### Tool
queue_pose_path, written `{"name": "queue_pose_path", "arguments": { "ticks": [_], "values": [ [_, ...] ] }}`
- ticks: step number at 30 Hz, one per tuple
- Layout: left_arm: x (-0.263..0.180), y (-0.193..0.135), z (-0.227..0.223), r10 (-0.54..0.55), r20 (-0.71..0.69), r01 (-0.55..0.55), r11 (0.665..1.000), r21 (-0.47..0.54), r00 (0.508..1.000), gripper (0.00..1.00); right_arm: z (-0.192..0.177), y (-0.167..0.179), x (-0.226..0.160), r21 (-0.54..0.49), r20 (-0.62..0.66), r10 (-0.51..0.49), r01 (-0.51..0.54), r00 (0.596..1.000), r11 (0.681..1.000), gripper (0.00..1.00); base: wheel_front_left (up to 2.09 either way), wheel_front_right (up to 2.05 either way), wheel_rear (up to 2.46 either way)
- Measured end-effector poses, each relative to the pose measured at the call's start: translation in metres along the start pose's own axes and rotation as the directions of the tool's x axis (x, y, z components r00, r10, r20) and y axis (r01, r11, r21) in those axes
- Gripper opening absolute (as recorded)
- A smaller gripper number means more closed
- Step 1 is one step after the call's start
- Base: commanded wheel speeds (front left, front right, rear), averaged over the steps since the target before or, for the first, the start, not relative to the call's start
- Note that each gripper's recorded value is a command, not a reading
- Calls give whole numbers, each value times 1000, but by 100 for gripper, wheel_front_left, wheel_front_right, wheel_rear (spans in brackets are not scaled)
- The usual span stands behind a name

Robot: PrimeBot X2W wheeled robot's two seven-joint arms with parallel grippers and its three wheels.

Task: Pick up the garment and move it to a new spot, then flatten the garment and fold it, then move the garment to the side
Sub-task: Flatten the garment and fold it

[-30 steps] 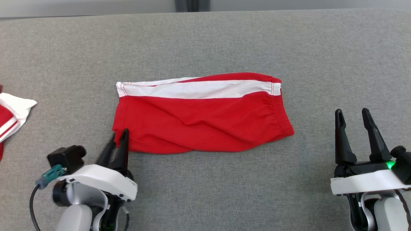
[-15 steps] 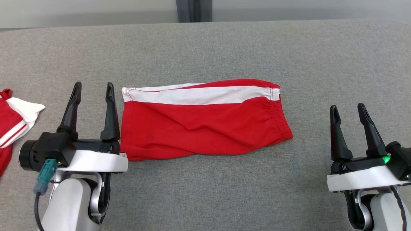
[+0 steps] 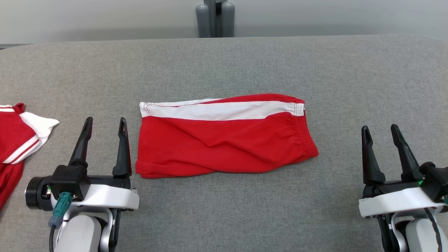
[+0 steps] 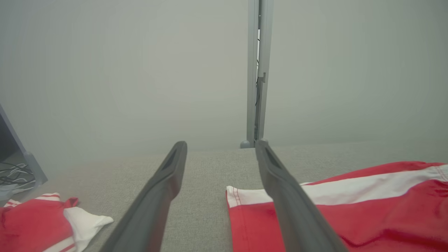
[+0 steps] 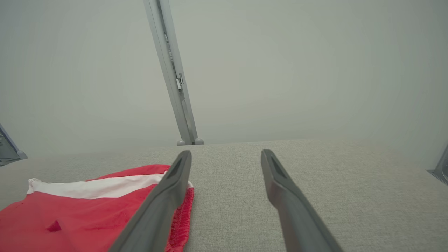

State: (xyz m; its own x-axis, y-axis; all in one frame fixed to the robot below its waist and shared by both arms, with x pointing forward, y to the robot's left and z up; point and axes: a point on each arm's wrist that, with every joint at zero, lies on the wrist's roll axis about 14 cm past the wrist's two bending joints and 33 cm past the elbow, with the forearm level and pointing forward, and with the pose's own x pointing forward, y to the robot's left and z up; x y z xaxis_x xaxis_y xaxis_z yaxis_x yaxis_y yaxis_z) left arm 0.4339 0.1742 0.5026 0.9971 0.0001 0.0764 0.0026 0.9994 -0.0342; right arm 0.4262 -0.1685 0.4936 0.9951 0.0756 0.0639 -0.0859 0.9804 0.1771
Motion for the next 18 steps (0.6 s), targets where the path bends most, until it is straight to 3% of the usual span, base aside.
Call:
{"name": "queue_pose_path", "arguments": {
  "ticks": [10, 18],
  "values": [
    [-6, 3, 1, 7, -2, -7, 1000, 23, 1000, 100, -1, 7, 3, -5, -12, 20, -20, 1000, 1000, 100, 0, 0, 0],
    [-16, 14, 7, 57, 10, -57, 998, 15, 998, 100, -23, 35, 15, 5, -84, 100, -100, 991, 995, 100, 0, 0, 0]
  ]
}}
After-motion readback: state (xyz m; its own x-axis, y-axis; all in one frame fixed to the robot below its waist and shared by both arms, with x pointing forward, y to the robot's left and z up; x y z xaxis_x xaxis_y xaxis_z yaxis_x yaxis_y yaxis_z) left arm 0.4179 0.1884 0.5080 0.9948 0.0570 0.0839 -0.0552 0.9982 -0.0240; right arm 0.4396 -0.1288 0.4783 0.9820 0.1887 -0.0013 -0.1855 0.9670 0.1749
